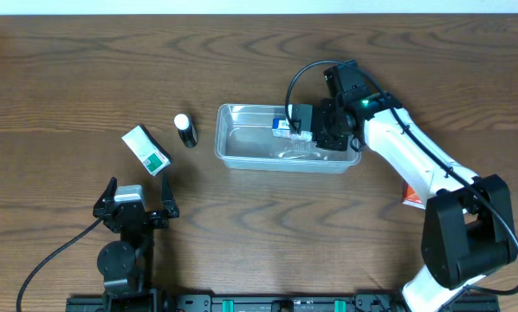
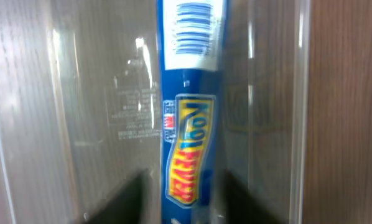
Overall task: Pack container
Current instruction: 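Lower the blue box into the container's right side and release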
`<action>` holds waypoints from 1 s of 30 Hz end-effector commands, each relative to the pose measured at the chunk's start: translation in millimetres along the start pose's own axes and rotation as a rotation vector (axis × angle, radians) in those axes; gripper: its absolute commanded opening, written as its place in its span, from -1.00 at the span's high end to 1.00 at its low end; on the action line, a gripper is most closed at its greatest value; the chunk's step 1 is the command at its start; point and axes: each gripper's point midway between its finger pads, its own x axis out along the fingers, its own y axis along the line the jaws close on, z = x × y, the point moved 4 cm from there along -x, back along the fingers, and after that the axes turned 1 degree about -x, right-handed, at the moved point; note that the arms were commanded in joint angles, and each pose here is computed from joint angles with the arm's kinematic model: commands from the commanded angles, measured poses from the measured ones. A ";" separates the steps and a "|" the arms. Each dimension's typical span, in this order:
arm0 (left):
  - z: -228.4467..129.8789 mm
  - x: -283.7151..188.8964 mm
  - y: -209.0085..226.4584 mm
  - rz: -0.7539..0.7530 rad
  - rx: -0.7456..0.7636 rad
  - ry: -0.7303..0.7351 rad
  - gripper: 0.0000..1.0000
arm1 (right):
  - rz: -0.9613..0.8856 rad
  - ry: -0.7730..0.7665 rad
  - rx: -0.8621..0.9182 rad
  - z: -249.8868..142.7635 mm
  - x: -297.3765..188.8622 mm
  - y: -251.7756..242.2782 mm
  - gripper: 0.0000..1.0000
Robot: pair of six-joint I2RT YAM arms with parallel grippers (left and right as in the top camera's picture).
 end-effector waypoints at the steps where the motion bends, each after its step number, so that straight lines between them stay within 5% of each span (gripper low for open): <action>1: -13.4 0.9 -0.3 -0.006 -0.010 0.045 -0.96 | 0.003 0.001 0.004 -2.1 2.1 -2.0 -0.36; 30: -13.4 0.9 -0.3 -0.006 -0.010 0.045 -0.96 | -0.046 -0.102 0.179 51.8 -62.1 24.0 -0.26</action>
